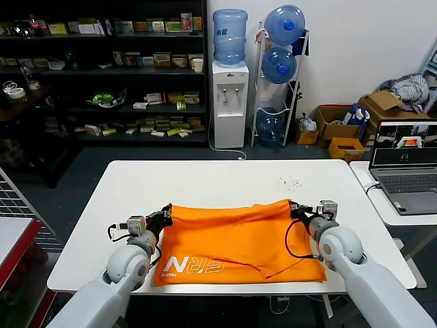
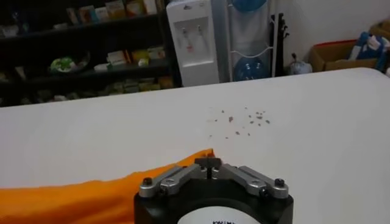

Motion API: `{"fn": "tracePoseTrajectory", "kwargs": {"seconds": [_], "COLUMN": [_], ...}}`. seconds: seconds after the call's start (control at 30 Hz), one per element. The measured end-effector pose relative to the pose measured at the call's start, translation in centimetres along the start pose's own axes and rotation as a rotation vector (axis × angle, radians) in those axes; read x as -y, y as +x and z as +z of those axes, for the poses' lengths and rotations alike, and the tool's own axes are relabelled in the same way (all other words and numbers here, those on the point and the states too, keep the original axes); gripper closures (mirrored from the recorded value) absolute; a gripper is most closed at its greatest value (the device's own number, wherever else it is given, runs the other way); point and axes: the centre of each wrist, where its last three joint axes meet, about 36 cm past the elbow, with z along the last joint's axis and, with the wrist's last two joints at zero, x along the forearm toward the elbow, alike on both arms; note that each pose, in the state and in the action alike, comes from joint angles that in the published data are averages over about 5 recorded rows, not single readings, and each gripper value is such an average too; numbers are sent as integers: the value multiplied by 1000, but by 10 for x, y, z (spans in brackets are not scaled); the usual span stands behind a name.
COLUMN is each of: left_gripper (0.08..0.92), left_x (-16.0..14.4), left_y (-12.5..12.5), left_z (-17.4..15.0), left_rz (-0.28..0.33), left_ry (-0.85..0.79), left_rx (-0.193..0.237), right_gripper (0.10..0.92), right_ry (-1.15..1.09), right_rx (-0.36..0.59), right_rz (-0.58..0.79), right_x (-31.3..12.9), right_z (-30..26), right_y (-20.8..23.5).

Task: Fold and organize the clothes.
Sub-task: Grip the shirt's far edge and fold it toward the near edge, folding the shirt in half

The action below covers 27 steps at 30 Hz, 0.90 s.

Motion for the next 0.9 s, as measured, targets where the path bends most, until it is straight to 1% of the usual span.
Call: {"fn": "tracePoseTrajectory", "kwargs": {"seconds": [0.33, 0.67, 0.77, 0.83, 0.9], "left_gripper": [904, 904, 901, 878, 830], "left_x": [10, 13, 14, 14, 14], "left_y": [39, 63, 68, 71, 74], "left_z": [13, 29, 33, 35, 37], "left_rz": [27, 28, 26, 23, 20], "left_ry": [-18, -23, -25, -27, -30], "left_rx": [-2, -21, -31, -37, -44], "right_gripper": [898, 898, 867, 818, 758], "right_ry": [7, 8, 10, 13, 16], "right_rx": [-17, -33, -40, -43, -44], "right_rz": [-2, -1, -2, -3, -2], "right_x": [3, 1, 0, 0, 0], "right_z": [14, 24, 27, 28, 28], "right_y": [45, 69, 73, 77, 80]}}
